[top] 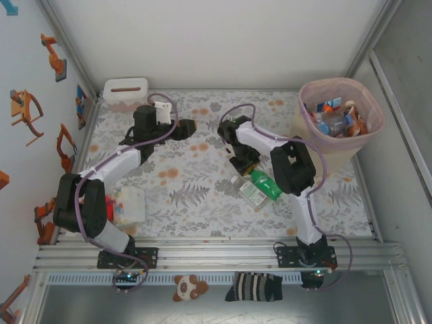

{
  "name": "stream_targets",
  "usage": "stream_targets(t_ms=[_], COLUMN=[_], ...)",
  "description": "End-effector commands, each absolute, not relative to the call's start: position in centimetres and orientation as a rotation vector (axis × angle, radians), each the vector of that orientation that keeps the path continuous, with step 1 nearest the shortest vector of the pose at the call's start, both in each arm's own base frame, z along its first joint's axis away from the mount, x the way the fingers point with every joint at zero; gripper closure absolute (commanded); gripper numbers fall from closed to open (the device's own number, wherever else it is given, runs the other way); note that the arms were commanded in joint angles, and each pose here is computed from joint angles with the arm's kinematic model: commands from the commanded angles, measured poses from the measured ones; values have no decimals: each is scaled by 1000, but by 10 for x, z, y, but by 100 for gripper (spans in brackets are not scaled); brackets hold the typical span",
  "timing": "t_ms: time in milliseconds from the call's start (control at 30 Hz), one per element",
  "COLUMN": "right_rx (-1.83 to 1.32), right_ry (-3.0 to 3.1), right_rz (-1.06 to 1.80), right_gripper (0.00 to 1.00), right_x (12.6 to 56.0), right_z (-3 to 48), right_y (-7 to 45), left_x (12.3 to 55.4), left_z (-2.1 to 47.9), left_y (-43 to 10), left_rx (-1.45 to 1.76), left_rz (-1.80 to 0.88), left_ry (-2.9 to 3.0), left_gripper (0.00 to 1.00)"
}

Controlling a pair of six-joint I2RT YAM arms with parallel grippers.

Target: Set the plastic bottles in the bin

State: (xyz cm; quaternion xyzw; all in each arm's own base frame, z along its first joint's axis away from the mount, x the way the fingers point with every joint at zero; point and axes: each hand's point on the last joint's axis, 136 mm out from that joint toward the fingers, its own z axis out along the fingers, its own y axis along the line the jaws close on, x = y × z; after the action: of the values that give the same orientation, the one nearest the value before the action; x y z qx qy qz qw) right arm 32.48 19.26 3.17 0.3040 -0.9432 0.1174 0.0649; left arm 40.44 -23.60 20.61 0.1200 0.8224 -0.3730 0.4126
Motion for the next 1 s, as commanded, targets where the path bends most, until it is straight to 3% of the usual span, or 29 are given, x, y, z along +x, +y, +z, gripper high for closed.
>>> stream_targets(t_ms=[0, 567, 967], right_rx=[938, 955, 945], right_ry=[-2811, -2866, -3176], right_rz=[409, 466, 412], right_gripper=[59, 73, 76], right_x=[322, 332, 362], right_z=[28, 49, 133], right_y=[187, 185, 197], left_x=[402, 402, 405], left_z=[220, 219, 220], left_y=[-232, -230, -229], left_rx=[288, 279, 270], left_rz=[-945, -945, -952], left_ry=[2031, 2027, 2022], left_gripper=[30, 30, 30])
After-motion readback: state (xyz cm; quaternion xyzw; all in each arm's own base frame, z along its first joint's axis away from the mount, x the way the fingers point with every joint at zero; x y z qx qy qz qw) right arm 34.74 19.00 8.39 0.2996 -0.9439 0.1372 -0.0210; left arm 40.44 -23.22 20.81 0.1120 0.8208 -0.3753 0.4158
